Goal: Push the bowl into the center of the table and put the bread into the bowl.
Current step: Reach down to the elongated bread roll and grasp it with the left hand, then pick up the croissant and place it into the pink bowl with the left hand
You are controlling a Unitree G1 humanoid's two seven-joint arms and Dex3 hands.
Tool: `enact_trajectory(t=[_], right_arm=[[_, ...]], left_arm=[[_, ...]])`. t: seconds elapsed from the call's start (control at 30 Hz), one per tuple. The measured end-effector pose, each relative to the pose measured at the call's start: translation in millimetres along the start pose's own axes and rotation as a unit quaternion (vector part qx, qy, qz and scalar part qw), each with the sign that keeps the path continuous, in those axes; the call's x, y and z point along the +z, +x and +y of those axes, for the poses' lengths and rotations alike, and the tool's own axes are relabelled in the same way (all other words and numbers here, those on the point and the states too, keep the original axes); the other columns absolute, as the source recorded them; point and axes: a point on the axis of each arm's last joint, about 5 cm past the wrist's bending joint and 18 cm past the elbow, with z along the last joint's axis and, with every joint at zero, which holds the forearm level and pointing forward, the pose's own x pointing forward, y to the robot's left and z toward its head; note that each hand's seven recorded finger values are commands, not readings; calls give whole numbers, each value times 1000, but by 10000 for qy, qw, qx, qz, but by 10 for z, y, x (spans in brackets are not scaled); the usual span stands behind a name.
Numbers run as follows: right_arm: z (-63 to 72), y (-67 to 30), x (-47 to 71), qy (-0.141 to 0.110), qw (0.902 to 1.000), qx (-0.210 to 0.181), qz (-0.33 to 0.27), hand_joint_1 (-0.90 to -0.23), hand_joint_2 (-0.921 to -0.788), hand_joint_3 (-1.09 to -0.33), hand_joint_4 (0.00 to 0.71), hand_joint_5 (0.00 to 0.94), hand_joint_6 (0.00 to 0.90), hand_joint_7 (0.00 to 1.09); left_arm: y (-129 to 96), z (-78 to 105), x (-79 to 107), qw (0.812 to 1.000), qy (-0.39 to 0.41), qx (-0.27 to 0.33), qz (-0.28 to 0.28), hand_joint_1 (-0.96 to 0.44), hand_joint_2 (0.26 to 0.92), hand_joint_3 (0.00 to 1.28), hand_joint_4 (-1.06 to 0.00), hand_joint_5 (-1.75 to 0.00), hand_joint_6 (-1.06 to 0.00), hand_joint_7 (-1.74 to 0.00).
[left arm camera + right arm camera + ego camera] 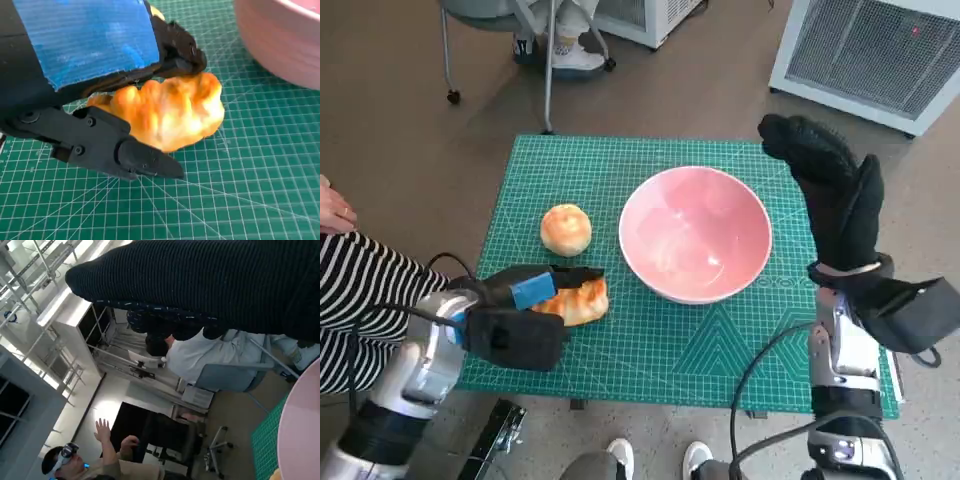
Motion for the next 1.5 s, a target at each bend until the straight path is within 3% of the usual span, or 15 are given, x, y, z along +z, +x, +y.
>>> enact_trajectory(t=[0.03, 0.13, 0.23, 0.3, 0.97, 1.23, 1.5], right_arm=[[1, -1, -1, 2, 10000, -1, 2, -688, -921, -693, 167, 0, 110, 332], [1, -4, -2, 4, 10000, -4, 6, -684, -921, -693, 167, 0, 109, 333], [1, -4, -2, 4, 10000, -5, 5, -683, -921, -693, 166, 0, 108, 335], [1, -4, -2, 4, 10000, -6, 6, -682, -921, -693, 166, 0, 108, 336], [6, -7, -8, 23, 10000, -18, 12, -683, -921, -694, 165, 0, 102, 346], [-8, -19, -20, 29, 10000, -57, 52, -681, -921, -693, 166, 1, 101, 350], [-28, -29, -22, 55, 9999, -95, 55, -681, -921, -692, 167, 1, 103, 354]], left_arm=[[-2, -1, 3, 10000, -13, 68, -13, 207, 905, 55, -666, -655, -737, -117], [-7, -21, 10, 9996, -49, 258, -70, 71, 916, 94, -681, -1049, -597, -828], [-8, -49, 12, 9989, -52, 438, -146, 26, 919, 102, -687, -1162, -560, -1069], [-11, -64, 8, 9985, -41, 522, -182, 15, 920, 102, -688, -1188, -556, -1127], [-71, -39, -3, 9966, -203, 655, -454, 4, 920, 69, -722, -1166, -590, -1160], [-169, 105, 87, 9918, -260, 945, -814, 4, 920, 22, -798, -1072, -620, -1140], [-223, 388, 242, 9791, -364, 1546, -1272, 4, 917, 9, -831, -1039, -629, -1131]])
